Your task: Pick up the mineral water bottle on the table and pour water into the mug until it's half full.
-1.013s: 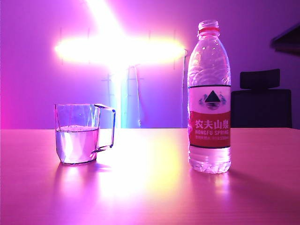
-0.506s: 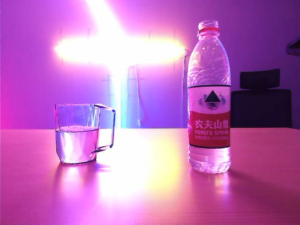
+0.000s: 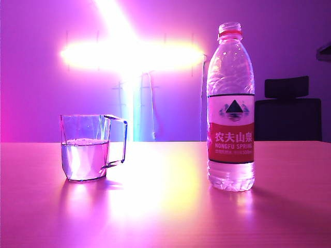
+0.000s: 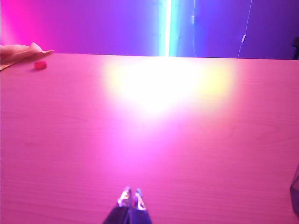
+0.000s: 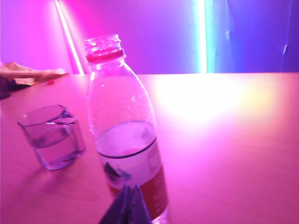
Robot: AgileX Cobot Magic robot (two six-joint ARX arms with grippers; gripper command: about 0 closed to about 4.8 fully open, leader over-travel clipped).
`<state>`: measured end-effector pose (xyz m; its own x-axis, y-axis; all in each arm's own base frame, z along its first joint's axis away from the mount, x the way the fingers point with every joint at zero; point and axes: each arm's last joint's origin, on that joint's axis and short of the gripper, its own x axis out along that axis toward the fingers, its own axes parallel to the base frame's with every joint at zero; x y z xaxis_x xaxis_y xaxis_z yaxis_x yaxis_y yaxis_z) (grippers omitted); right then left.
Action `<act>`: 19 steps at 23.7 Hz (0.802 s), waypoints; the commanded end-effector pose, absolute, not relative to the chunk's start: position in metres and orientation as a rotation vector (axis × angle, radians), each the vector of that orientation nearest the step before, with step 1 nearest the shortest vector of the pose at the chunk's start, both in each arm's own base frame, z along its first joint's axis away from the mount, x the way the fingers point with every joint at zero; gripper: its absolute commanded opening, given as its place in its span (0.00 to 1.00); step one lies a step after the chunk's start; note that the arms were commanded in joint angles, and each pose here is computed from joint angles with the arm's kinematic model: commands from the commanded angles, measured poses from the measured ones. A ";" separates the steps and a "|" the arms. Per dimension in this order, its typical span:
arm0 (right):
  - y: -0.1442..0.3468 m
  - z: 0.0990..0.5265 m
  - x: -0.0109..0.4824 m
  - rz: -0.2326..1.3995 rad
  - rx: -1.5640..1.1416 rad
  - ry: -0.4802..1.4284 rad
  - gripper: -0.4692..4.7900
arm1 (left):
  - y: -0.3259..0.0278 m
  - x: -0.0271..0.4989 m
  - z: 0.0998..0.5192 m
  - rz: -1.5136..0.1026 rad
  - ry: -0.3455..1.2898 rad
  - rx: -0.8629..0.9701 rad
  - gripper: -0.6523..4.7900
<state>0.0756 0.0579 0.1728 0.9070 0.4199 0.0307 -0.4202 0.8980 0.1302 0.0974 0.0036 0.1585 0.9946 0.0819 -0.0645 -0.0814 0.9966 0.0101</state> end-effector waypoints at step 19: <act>0.005 0.174 0.097 0.051 0.063 -0.108 0.08 | 0.004 0.097 0.161 0.084 0.049 0.004 0.12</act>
